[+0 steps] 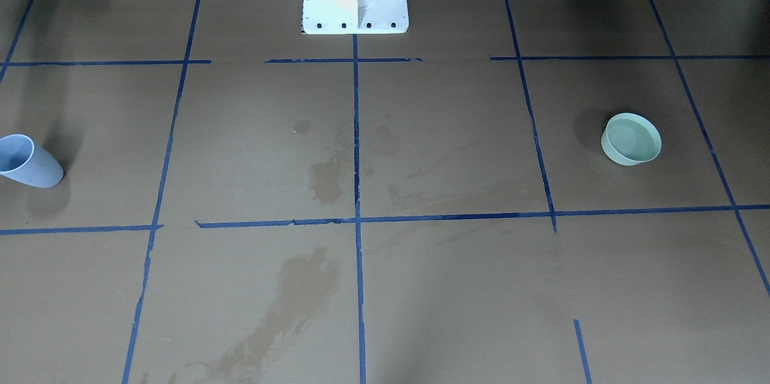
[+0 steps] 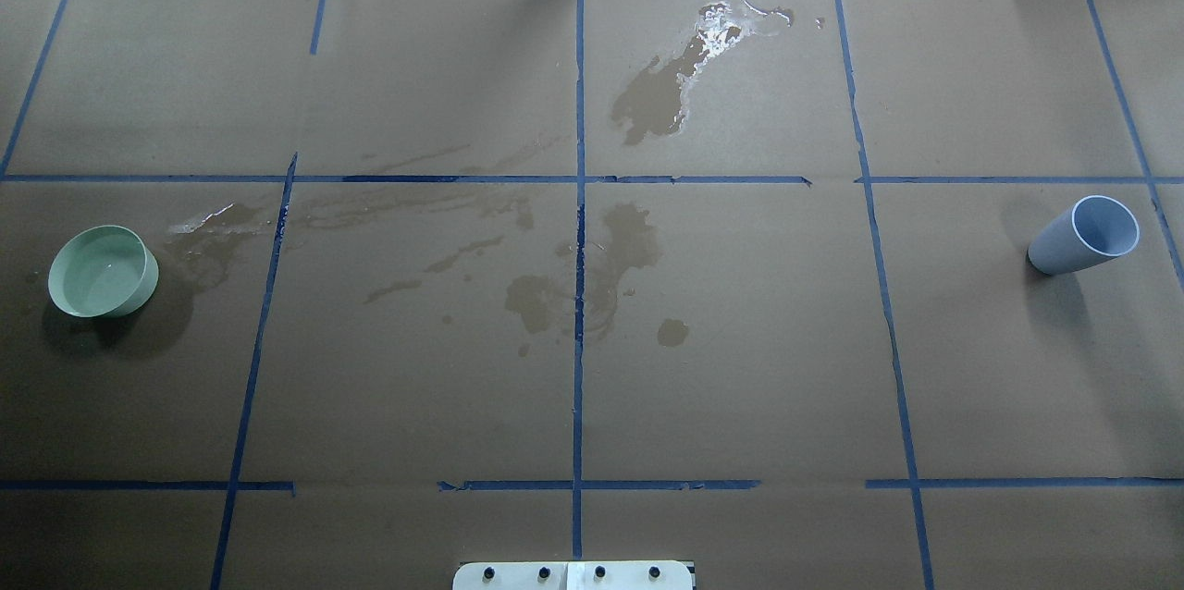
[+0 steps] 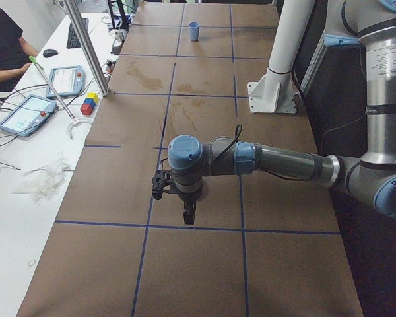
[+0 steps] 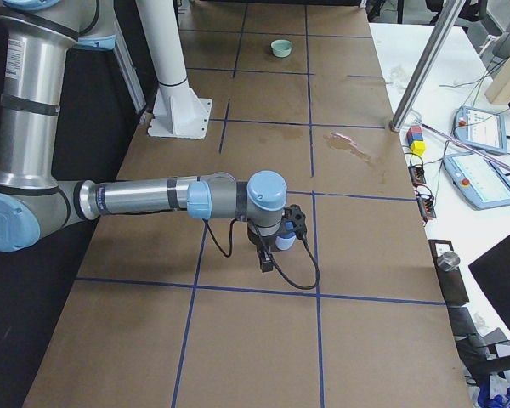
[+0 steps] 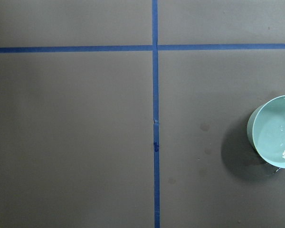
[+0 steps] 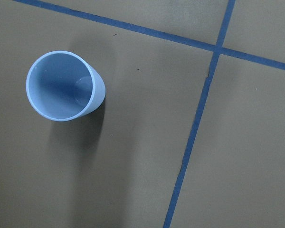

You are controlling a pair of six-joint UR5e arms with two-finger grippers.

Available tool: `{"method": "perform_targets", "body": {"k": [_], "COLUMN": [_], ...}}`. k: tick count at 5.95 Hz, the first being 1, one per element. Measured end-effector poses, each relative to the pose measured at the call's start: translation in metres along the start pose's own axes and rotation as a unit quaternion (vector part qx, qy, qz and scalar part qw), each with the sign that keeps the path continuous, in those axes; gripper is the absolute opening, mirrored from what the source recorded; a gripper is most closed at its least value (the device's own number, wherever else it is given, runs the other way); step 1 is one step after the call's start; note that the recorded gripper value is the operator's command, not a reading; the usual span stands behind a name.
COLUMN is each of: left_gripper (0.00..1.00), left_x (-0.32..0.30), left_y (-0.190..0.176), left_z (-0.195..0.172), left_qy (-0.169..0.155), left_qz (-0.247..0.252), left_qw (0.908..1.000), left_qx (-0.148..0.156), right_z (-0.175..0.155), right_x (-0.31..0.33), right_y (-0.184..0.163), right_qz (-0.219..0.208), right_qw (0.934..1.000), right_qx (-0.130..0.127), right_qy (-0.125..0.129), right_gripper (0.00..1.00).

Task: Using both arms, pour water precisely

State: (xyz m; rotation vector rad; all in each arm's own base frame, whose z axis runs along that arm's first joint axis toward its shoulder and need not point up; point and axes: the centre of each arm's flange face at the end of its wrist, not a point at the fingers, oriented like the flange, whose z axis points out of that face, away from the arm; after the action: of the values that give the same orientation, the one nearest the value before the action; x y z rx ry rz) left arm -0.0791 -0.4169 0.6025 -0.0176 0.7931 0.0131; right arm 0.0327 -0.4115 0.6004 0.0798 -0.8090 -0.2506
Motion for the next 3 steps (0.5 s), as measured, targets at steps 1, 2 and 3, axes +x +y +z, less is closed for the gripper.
{"method": "perform_targets", "body": {"k": [1, 2, 3], "left_gripper": [1.00, 1.00, 1.00], "left_x": [-0.0005, 0.0013, 0.0042], "left_y": [-0.0006, -0.0013, 0.0001], "left_z": [0.0070, 0.0104, 0.0128], "left_qy": [0.000, 0.000, -0.001], "left_qz": [-0.001, 0.003, 0.008], "left_qw": [1.0000, 0.9999, 0.9999], "left_qx": [-0.007, -0.011, -0.014], "right_z": [0.0004, -0.0001, 0.0006], "right_x": [0.0009, 0.0016, 0.0035], "right_y": [-0.0003, -0.0015, -0.0005], "right_qz": [0.002, 0.002, 0.003], "right_qw": [1.0000, 1.0000, 1.0000], "right_qx": [0.001, 0.001, 0.000], "right_qy": [-0.002, 0.001, 0.006], "right_gripper": [1.00, 1.00, 1.00]}}
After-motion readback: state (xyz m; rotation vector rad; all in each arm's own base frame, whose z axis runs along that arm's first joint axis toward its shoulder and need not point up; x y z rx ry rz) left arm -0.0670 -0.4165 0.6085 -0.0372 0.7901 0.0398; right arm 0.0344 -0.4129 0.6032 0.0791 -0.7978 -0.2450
